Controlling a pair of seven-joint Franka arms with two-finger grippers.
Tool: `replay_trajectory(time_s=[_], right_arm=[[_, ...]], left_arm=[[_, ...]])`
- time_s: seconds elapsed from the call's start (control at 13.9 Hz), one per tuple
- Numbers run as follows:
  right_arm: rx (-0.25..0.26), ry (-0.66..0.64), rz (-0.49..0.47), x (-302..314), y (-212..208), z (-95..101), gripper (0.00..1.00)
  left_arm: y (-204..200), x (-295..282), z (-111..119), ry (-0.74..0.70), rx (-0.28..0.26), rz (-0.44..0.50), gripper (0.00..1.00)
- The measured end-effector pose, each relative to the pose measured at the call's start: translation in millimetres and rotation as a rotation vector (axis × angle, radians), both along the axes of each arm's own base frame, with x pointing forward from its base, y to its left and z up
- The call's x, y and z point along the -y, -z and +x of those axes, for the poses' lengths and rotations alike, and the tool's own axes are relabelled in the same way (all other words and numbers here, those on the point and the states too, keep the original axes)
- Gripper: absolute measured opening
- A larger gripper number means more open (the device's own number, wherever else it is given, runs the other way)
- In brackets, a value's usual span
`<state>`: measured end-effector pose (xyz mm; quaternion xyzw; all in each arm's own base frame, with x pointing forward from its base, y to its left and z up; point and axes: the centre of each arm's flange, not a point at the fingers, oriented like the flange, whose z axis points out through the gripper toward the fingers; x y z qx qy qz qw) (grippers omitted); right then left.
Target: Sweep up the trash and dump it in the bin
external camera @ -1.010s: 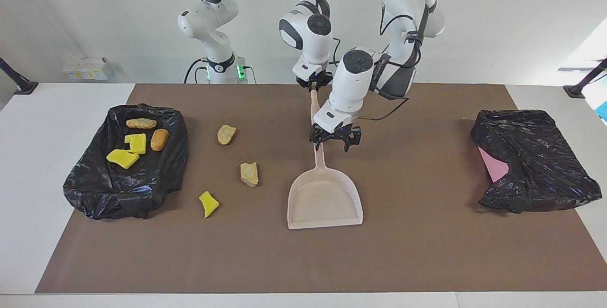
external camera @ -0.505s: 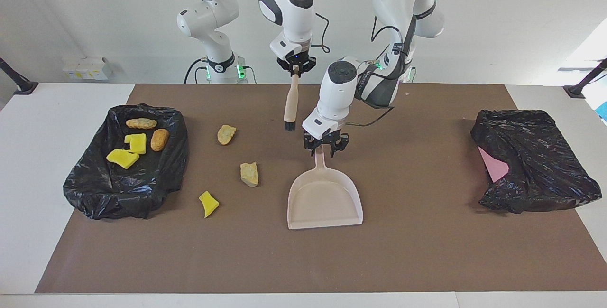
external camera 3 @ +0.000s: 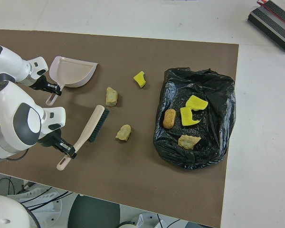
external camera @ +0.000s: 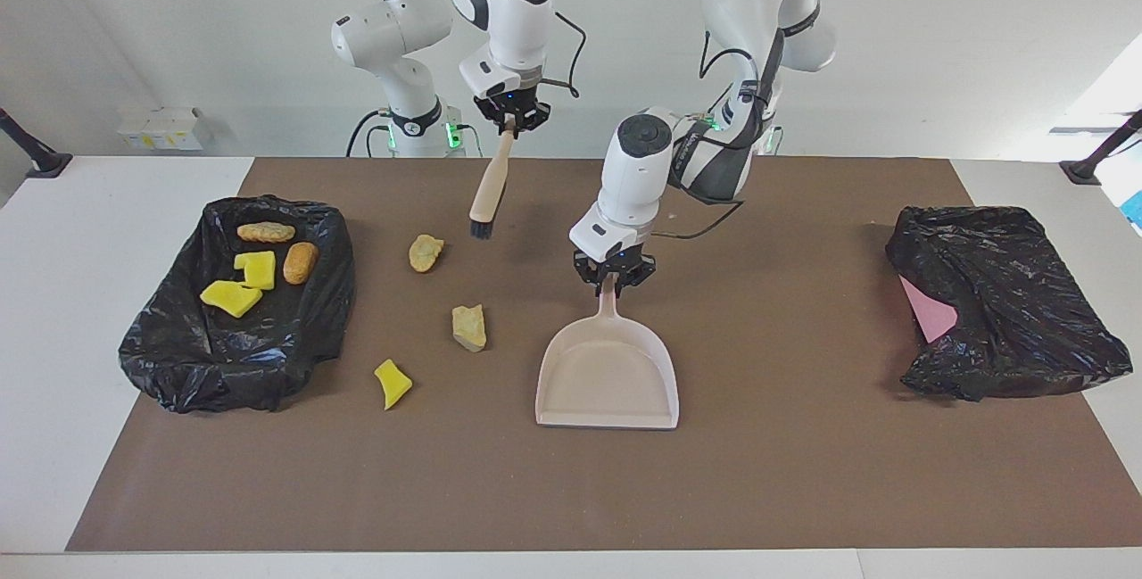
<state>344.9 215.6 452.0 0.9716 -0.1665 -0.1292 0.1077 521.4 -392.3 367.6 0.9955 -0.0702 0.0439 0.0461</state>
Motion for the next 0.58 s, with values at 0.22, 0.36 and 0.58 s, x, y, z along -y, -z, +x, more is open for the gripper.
replay_trajectory(time_s=[0.22, 0.36, 0.58], right_arm=[[-0.049, 0.096, -0.02, 45.4, 22.4, 11.8, 0.26], [-0.083, 0.123, -0.036, 58.9, 38.3, 7.1, 0.26], [-0.106, 0.141, -0.051, 71.3, 58.0, -5.5, 0.26]], left_arm=[[-30.3, -30.4, 14.3, 0.078, 0.018, 0.013, 0.31], [-50.4, -57.3, 18.5, 0.194, -0.002, 0.045, 0.31], [-72.3, -98.2, 21.4, 0.381, -0.054, 0.085, 0.31]])
